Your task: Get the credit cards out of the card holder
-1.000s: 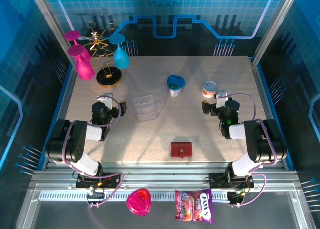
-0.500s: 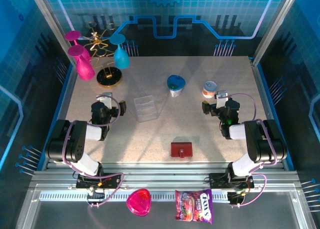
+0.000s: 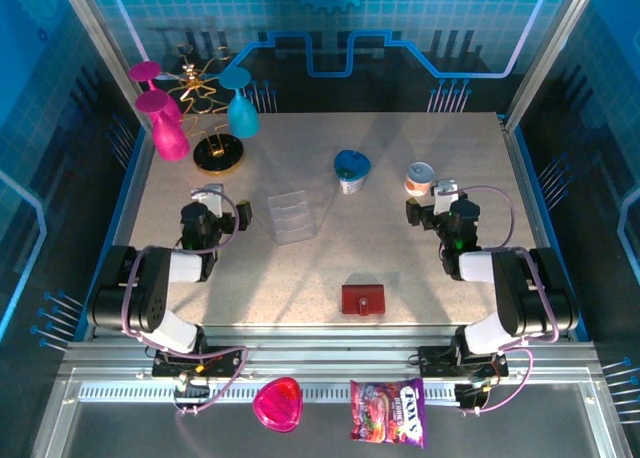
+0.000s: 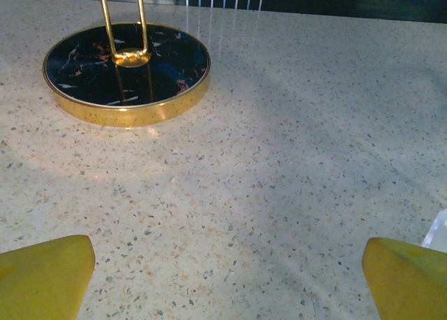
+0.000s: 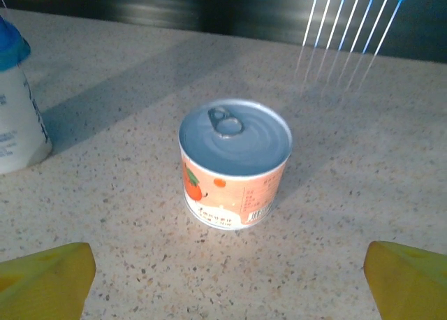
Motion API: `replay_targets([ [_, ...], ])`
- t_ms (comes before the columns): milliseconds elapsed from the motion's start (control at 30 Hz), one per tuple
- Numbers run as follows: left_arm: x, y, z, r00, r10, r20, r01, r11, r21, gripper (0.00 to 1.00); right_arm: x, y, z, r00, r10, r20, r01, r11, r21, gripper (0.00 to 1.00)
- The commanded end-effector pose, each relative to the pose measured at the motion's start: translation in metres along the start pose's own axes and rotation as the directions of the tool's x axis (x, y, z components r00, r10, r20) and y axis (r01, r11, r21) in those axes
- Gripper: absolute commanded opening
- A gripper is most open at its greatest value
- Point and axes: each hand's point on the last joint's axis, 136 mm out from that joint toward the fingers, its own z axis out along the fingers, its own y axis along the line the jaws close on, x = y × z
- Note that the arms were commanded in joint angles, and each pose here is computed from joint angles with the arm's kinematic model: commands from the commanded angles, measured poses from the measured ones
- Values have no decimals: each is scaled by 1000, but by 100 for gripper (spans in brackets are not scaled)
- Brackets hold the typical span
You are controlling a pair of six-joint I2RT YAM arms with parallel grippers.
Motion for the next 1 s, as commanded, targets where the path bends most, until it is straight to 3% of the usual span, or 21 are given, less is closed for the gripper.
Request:
replay_targets([
  [0,-23,5,-2,1000,-17,20,18,999,-29,99,-11,-1,-8,1000,3,12,-3,999,36,100],
  [300,-42,12,-15,995,-55,-79,43,989,-142,99,-39,14,-25,999,-19,-26,19,1000,10,100],
  [500,-38,14,-29,961,-225,-163,189,959,-213,99,-46,44,-38,995,-56,-82,49,996,-81,99],
  [700,-16,-6,-36,872,-387,-300,340,919,-199,97,-52,65,-54,990,-59,-129,41,990,-135,97],
  [833,1,-20,-39,770,-489,-410,432,872,-229,92,-56,71,-62,984,0,-177,-27,988,-152,95],
  [967,7,-47,-37,716,-507,-480,482,856,-185,92,-51,67,-62,965,77,-249,-107,988,-108,93],
])
